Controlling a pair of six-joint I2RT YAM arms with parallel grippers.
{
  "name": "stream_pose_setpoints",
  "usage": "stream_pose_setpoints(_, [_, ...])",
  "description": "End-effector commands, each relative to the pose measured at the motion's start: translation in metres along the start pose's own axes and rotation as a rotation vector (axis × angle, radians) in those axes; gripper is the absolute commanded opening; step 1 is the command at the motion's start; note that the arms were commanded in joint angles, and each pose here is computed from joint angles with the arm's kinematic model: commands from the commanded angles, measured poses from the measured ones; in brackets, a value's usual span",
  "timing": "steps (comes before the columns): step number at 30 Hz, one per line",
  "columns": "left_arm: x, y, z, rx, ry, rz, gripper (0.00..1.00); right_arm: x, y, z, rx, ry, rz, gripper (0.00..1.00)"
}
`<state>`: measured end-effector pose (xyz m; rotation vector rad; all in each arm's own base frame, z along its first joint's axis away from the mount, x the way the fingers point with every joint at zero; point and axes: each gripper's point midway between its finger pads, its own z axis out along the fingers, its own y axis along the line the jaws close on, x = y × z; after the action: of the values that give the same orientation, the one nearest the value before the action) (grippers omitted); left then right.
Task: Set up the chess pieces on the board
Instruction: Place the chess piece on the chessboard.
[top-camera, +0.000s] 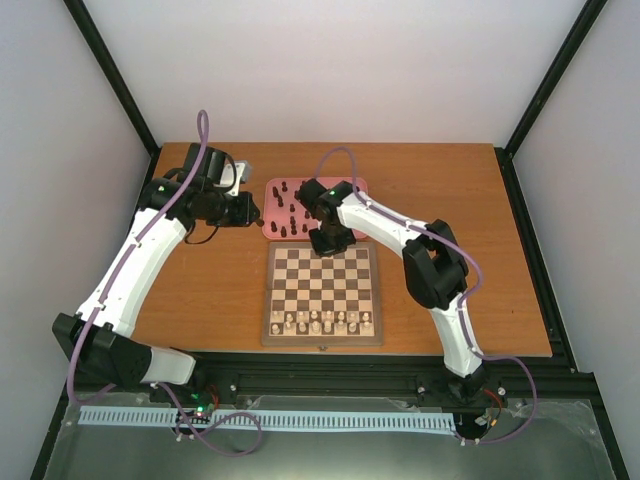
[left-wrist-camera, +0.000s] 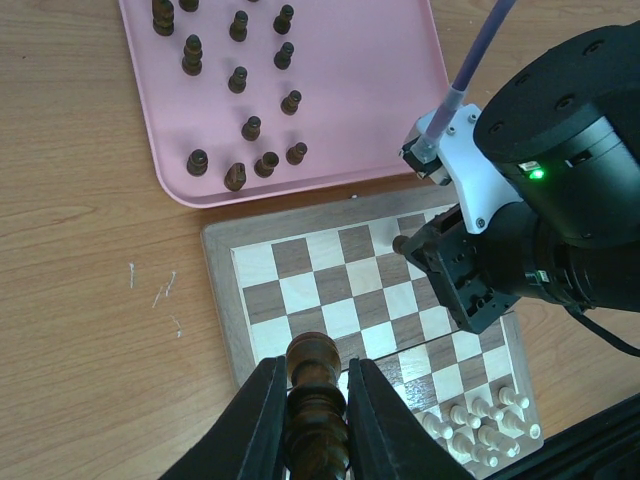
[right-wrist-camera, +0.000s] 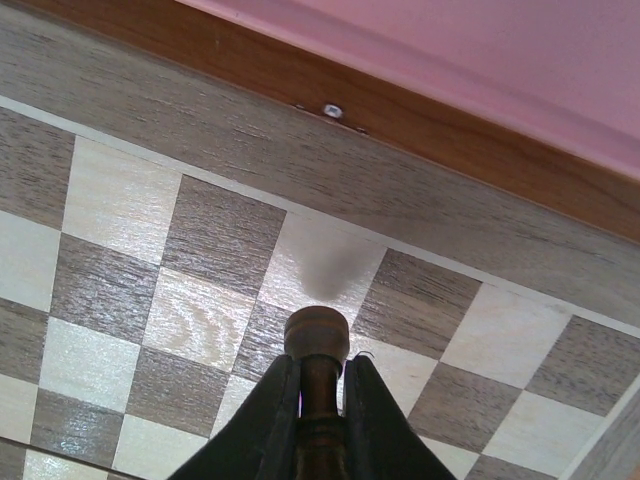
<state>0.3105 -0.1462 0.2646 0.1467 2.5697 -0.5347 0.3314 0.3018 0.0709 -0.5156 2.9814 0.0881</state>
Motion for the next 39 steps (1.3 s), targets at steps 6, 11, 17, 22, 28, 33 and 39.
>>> stream_pose_setpoints(6, [-0.001,-0.004,-0.002,0.008,0.002,0.005,0.01,-0.004,-0.001,0.016,0.01,0.023,-0.006,0.03])
stream_pose_setpoints(11, [-0.002,-0.004,-0.001,0.01,0.002,0.009,0.01,-0.011,0.0,0.016,0.006,0.013,0.0,0.03])
stream_pose_setpoints(17, [-0.002,-0.003,0.001,0.007,0.009,0.014,0.01,-0.014,-0.001,0.019,0.02,0.023,-0.001,0.03])
stream_pose_setpoints(22, [-0.002,-0.003,0.002,0.009,0.011,0.016,0.01,-0.013,-0.004,0.017,0.038,0.041,-0.004,0.03])
stream_pose_setpoints(28, [-0.002,-0.003,0.002,0.006,0.011,0.016,0.01,-0.005,-0.007,0.01,0.052,0.071,-0.011,0.03])
stream_pose_setpoints(33, [-0.002,-0.004,0.003,0.01,0.01,0.013,0.01,-0.009,-0.007,0.007,0.053,0.054,-0.016,0.06])
stream_pose_setpoints(39, [-0.003,-0.004,0.001,0.011,0.007,0.011,0.01,-0.014,-0.006,0.007,0.054,0.04,-0.015,0.08])
